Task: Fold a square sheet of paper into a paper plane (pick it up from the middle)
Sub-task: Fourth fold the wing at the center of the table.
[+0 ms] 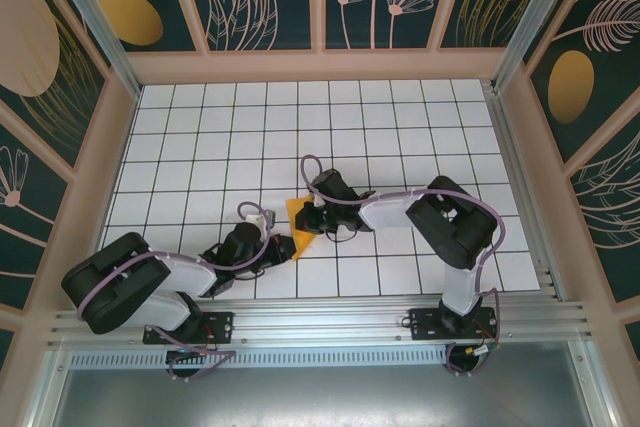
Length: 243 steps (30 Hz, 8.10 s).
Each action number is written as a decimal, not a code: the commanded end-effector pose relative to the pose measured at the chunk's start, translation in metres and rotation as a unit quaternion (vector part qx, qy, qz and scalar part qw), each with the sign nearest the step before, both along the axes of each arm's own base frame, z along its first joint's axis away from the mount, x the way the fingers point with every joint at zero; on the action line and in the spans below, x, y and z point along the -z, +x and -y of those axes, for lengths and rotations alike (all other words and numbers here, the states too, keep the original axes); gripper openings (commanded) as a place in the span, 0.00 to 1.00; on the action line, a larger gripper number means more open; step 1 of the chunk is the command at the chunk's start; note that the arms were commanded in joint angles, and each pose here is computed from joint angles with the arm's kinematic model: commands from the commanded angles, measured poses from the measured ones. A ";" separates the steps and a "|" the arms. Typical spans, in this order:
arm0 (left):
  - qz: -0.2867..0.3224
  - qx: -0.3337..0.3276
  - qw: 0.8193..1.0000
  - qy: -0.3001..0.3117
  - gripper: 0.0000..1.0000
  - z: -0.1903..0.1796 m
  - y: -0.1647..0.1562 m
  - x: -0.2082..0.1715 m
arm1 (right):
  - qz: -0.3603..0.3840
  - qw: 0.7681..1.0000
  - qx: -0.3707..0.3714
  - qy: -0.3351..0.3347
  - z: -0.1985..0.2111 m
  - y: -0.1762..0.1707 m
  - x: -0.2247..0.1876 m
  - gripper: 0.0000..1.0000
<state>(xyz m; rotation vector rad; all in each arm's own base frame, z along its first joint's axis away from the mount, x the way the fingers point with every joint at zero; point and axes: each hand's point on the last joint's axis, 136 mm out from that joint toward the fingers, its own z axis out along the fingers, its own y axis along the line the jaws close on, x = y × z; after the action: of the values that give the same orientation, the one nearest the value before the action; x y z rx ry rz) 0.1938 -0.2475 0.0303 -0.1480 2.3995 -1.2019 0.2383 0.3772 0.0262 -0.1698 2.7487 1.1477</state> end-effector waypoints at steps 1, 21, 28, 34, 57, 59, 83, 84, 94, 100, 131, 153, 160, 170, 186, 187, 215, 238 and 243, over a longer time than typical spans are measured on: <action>0.021 0.025 0.999 -0.013 0.07 0.009 0.001 -0.007 | 0.006 1.000 -0.004 0.001 0.002 -0.002 -0.002 0.09; 0.003 0.044 0.999 0.031 0.05 0.009 -0.001 0.013 | 0.038 0.998 0.037 -0.016 0.045 -0.012 -0.034 0.19; 0.002 0.045 0.998 0.050 0.04 0.005 -0.002 0.020 | 0.035 0.998 0.045 -0.012 0.051 -0.019 -0.033 0.24; 0.015 0.055 0.994 0.089 0.10 0.008 0.002 0.017 | 0.023 0.997 0.061 -0.042 0.057 -0.014 -0.018 0.27; 0.036 0.059 0.974 0.217 0.18 0.013 0.023 0.007 | 0.015 0.998 0.055 -0.031 0.049 -0.013 -0.006 0.16; 0.034 0.058 0.975 0.213 0.20 0.015 0.024 0.007 | 0.014 0.998 0.054 -0.029 0.048 -0.013 -0.006 0.16; 0.038 0.052 0.978 0.199 0.22 0.023 0.030 -0.001 | -0.003 0.998 0.046 -0.031 0.043 -0.018 0.007 0.12; 0.040 0.053 0.978 0.198 0.24 0.024 0.031 -0.002 | -0.003 0.998 0.046 -0.031 0.043 -0.018 0.007 0.12; 0.034 0.041 0.979 0.195 0.08 0.021 0.030 0.003 | -0.005 0.998 0.045 -0.035 0.043 -0.018 0.009 0.12; 0.025 0.027 0.984 0.174 0.06 0.013 0.022 0.007 | -0.003 0.998 0.043 -0.040 0.043 -0.017 0.009 0.12; -0.011 -0.064 0.998 0.002 0.05 -0.005 0.004 0.001 | 0.040 0.999 0.000 0.023 0.002 0.003 -0.047 0.14; -0.017 -0.078 0.997 0.006 0.04 -0.013 0.002 0.006 | 0.023 0.999 -0.022 0.001 -0.005 -0.004 -0.033 0.15; -0.016 -0.074 0.997 0.002 0.11 -0.012 0.002 0.005 | 0.019 0.999 -0.029 -0.001 -0.012 -0.002 -0.027 0.14; 0.007 -0.073 0.997 0.034 0.34 -0.016 0.007 -0.004 | 0.017 0.999 -0.036 0.000 -0.016 -0.002 -0.023 0.14; 0.011 -0.055 0.998 0.019 0.25 -0.008 0.016 -0.014 | 0.014 0.999 -0.043 0.002 -0.019 -0.006 -0.023 0.14; 0.009 -0.055 0.998 0.020 0.24 -0.009 0.016 -0.013 | 0.014 0.999 -0.043 0.002 -0.018 -0.006 -0.022 0.14; -0.006 -0.078 0.994 0.075 0.03 -0.036 0.014 0.017 | 0.018 0.999 -0.021 -0.020 0.005 -0.020 -0.025 0.15; 0.014 -0.019 0.999 0.046 0.08 -0.019 0.014 -0.002 | 0.003 0.993 -0.023 -0.115 0.033 -0.024 0.028 0.11; 0.011 -0.020 0.999 0.047 0.08 -0.020 0.016 -0.001 | 0.005 0.993 -0.025 -0.113 0.033 -0.022 0.026 0.11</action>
<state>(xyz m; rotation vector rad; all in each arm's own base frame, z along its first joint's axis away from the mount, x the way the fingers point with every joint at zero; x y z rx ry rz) 0.2094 -0.2262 0.0305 -0.1825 2.4040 -1.0692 0.2160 0.3620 0.0172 -0.2804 2.8139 0.9600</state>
